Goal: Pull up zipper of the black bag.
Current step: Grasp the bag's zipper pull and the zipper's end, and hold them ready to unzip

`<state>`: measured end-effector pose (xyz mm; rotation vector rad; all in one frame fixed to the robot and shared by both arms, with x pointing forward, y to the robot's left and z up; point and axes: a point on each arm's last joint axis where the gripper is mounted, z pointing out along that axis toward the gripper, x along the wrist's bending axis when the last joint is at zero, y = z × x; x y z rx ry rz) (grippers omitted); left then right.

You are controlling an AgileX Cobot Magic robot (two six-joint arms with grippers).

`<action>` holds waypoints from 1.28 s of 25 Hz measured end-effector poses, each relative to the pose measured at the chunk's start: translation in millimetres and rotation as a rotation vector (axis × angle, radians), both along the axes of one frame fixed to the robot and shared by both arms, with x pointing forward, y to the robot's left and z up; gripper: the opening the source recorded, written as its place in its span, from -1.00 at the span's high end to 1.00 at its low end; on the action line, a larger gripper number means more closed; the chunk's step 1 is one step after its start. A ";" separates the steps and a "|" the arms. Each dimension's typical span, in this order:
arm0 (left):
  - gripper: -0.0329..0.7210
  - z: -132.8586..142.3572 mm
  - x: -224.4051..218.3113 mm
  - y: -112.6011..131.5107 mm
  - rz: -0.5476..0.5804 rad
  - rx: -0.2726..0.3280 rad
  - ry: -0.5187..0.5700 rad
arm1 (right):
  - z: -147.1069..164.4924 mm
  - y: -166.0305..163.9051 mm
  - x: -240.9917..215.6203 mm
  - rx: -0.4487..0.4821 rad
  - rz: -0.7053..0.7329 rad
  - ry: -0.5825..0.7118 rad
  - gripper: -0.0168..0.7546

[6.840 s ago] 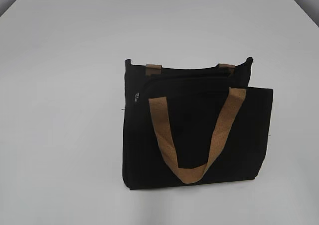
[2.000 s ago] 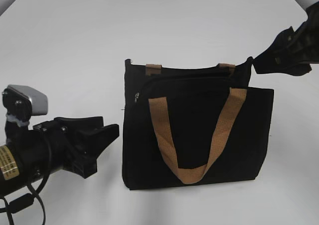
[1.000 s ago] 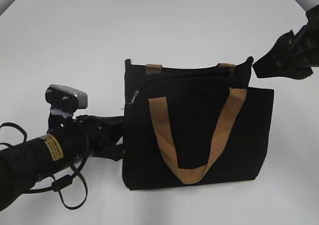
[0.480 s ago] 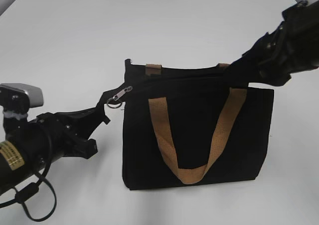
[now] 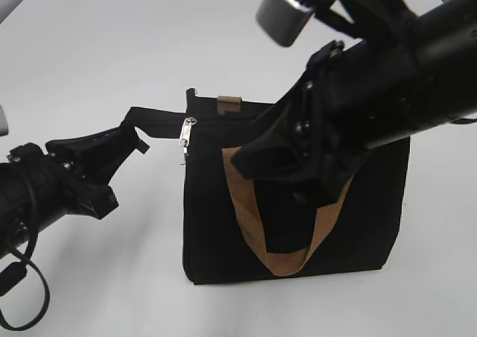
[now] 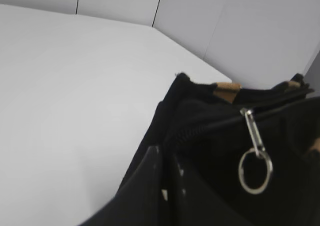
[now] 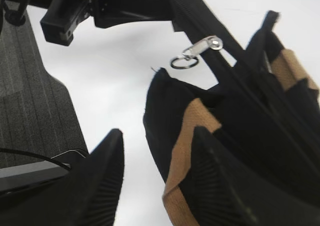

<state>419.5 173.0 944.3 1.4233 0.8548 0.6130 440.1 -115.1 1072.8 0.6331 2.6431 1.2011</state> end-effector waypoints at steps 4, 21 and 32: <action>0.91 13.9 -3.4 1.4 -0.009 -0.034 -0.053 | -12.0 20.2 2.9 0.036 -0.013 0.027 0.20; 0.91 43.3 -6.2 -6.4 -0.095 -0.074 -0.182 | -31.7 33.8 32.6 0.092 -0.178 0.003 0.28; 0.91 43.6 -5.9 -7.0 -0.098 -0.072 -0.182 | -36.6 45.3 42.2 0.023 -0.086 -0.007 0.30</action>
